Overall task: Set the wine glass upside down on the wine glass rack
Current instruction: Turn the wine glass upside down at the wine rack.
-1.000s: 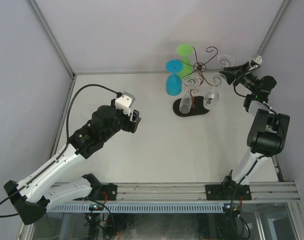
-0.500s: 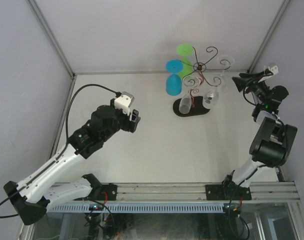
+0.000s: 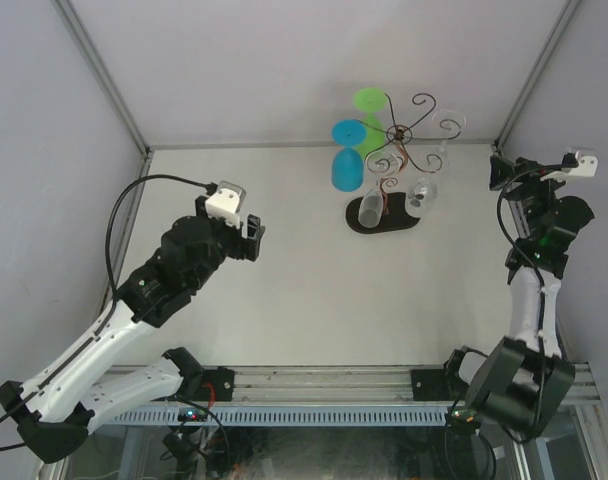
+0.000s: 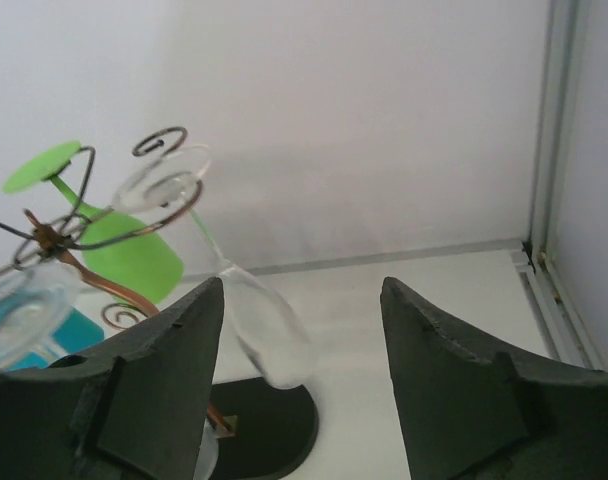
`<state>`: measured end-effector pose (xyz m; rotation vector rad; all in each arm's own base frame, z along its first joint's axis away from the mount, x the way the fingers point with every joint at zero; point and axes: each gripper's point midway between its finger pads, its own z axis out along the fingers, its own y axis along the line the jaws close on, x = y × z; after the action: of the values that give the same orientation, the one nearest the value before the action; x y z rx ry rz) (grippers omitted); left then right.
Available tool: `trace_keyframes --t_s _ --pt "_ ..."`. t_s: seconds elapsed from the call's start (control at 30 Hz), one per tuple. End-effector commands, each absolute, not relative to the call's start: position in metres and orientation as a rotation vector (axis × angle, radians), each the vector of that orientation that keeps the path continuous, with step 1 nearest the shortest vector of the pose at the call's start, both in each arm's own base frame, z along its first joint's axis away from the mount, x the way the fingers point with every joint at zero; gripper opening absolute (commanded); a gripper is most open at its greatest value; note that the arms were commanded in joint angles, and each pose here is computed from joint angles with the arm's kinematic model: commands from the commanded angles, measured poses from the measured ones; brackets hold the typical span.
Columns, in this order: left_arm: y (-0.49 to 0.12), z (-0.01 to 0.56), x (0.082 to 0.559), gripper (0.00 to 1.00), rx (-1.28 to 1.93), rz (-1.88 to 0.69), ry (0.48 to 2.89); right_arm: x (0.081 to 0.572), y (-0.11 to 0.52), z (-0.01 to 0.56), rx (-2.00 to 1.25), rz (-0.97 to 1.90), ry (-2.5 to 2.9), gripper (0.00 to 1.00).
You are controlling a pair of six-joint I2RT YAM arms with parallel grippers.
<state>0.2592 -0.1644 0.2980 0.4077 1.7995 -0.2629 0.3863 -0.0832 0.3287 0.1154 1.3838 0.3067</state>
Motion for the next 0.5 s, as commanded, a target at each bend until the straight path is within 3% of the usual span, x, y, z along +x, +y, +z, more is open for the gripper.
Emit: trace_keyframes --t_s 0.0,0.13,0.37,0.47 --pt "-0.14 0.319 0.262 0.79 0.277 -0.198 1.765 0.363 -0.089 0.327 0.326 0.233 1.463 0.64" --pt "-0.125 0.322 0.256 0.8 0.214 -0.17 1.78 0.341 -0.064 0.334 0.361 0.276 1.5 0.67" --pt "-0.081 0.322 0.243 0.99 0.043 -0.046 1.783 0.304 0.001 0.331 0.235 0.42 1.643 0.99" --pt "-0.062 0.324 0.241 1.0 -0.01 0.023 1.78 0.29 0.018 0.327 0.167 0.43 1.679 1.0"
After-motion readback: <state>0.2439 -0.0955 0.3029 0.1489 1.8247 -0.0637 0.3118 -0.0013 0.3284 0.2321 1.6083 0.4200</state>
